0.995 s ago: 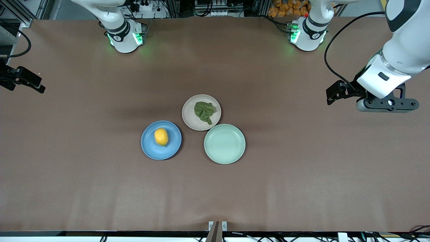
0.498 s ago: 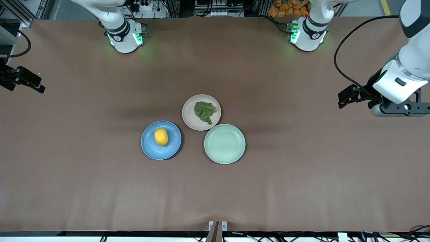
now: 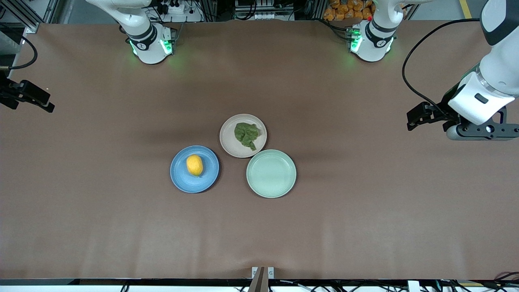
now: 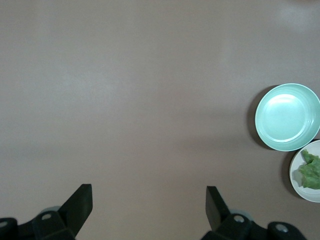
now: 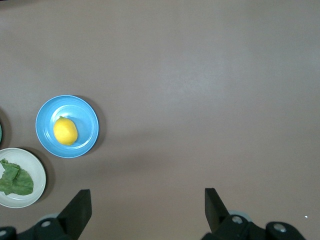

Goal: Place lemon and lettuce in plates

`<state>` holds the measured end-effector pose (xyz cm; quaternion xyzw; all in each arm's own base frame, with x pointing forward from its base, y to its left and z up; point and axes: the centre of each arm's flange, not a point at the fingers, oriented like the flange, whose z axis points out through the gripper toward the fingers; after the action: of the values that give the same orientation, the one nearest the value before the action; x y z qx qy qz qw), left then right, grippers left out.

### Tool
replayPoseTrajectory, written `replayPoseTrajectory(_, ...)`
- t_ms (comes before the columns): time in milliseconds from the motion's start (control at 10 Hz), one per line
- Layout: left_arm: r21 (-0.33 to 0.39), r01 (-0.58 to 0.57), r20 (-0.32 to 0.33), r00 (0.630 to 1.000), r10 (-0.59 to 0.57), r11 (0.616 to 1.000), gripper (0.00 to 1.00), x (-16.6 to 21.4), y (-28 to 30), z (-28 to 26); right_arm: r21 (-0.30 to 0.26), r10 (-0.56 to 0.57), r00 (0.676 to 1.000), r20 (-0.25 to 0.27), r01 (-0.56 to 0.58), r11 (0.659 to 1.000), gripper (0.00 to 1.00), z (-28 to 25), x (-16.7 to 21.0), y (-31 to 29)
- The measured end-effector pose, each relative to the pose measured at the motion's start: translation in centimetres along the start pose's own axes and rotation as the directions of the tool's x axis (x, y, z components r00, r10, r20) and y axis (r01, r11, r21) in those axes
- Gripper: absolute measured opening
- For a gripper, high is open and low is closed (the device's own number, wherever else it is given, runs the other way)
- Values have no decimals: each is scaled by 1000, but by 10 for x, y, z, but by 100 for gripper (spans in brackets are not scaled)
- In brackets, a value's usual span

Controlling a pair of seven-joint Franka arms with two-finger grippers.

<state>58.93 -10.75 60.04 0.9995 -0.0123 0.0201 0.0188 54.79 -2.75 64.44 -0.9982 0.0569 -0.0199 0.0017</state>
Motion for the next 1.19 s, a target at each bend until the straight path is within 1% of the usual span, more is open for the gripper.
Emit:
replayPoseTrajectory(398,6,-1,-1,1000,1,1000,100,0,0,0,0,3,1000,5,-3,1000,100,0,0,2)
replayPoseTrajectory(597,41,-6,-7,1000,6,999,100,1,-3,0,-1,4,1000,5,-4,1000,100,0,0,2)
replayPoseTrajectory(697,46,-7,-8,1000,7,999,100,1,-3,0,-1,4,1000,5,-4,1000,100,0,0,2)
replayPoseTrajectory(1195,49,-10,-8,1000,10,999,100,0,-2,0,-1,4,1000,5,-4,1000,100,0,0,2)
